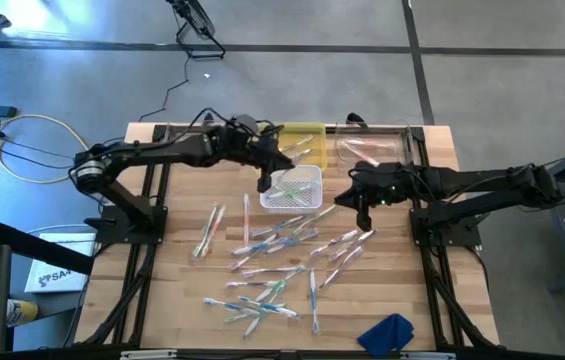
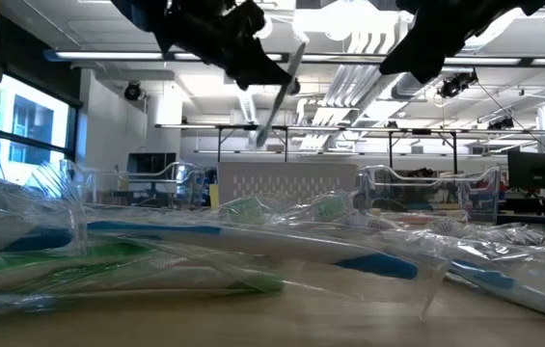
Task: Pick & Place Toothbrushes
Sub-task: Put the green toothbrush into the white bin
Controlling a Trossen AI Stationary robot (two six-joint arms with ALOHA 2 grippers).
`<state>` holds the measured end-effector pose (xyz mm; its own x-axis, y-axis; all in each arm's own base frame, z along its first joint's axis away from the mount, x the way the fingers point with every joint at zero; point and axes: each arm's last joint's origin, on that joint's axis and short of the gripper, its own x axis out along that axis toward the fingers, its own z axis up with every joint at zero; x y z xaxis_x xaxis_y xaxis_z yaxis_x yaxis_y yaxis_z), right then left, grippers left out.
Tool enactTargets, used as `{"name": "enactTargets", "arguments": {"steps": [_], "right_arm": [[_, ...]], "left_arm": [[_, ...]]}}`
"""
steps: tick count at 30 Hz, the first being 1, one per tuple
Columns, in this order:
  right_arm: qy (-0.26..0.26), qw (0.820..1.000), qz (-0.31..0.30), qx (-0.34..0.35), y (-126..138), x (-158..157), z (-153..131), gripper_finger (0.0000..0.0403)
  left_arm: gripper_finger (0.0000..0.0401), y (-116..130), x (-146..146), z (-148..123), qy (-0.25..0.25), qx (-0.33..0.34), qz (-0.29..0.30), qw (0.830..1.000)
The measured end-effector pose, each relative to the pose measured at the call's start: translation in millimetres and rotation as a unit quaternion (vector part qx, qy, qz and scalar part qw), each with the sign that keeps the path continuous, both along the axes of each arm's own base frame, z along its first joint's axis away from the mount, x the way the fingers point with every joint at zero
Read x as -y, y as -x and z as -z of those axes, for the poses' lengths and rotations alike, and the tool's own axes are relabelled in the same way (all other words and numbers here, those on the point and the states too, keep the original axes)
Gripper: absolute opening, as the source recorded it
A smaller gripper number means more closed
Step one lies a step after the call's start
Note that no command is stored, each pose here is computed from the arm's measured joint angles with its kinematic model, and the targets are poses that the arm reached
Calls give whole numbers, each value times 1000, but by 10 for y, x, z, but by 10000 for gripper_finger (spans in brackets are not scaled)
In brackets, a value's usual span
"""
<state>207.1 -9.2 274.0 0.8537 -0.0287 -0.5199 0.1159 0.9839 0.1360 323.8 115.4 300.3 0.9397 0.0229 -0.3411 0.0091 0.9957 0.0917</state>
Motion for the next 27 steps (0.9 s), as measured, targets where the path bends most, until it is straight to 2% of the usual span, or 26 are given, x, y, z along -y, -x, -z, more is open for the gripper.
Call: {"name": "enactTargets", "arguments": {"steps": [5,27], "right_arm": [[0,1000,-4,-9,8,-20,14,28],[2,1000,-1,-12,11,-18,19,28]], "left_arm": [[21,-85,-23,149,3,-21,3,1000],[22,-327,-111,762,86,-106,-14,991]]}}
